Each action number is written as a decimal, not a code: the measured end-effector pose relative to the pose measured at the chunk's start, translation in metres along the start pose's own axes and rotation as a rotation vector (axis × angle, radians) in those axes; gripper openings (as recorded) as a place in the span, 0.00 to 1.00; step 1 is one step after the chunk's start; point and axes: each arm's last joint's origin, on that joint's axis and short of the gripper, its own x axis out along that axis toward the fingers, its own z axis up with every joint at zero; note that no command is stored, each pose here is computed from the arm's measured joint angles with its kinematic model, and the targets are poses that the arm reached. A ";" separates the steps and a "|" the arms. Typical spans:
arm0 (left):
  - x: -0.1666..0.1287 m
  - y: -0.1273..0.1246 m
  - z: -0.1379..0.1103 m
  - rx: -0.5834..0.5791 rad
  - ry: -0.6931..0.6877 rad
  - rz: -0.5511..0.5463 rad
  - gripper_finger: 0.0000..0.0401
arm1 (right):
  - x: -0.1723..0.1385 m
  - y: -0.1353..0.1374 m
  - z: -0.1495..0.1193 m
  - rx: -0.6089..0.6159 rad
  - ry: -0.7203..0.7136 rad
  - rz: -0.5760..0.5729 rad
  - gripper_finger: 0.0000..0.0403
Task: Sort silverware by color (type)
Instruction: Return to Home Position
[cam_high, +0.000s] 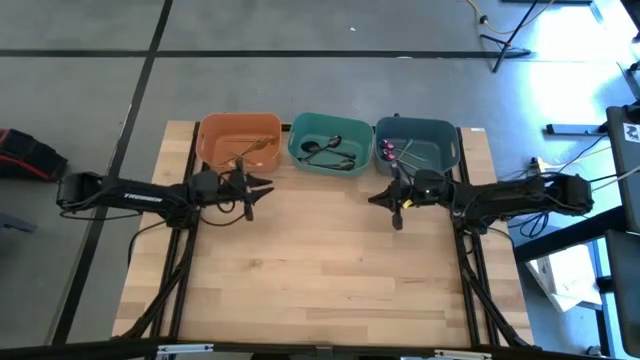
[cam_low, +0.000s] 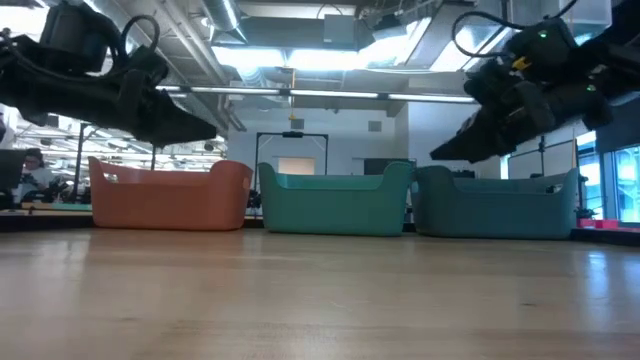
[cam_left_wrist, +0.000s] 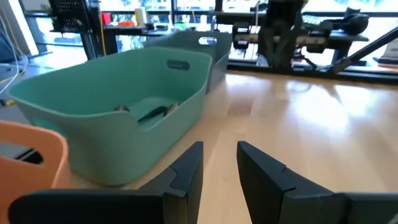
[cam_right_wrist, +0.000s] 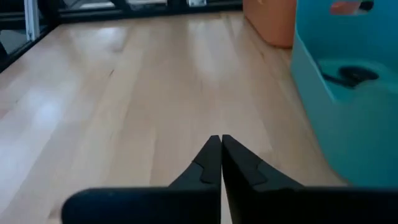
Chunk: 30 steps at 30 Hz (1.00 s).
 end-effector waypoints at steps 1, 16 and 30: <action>-0.001 -0.002 0.001 0.001 -0.006 -0.004 0.23 | -0.002 0.001 -0.003 0.006 0.005 0.000 0.01; -0.018 -0.010 0.008 0.014 -0.038 -0.004 0.23 | -0.032 0.006 -0.017 0.046 -0.105 -0.042 0.01; -0.037 -0.009 0.002 0.004 -0.069 -0.043 0.23 | -0.045 0.010 -0.023 0.076 -0.167 -0.021 0.01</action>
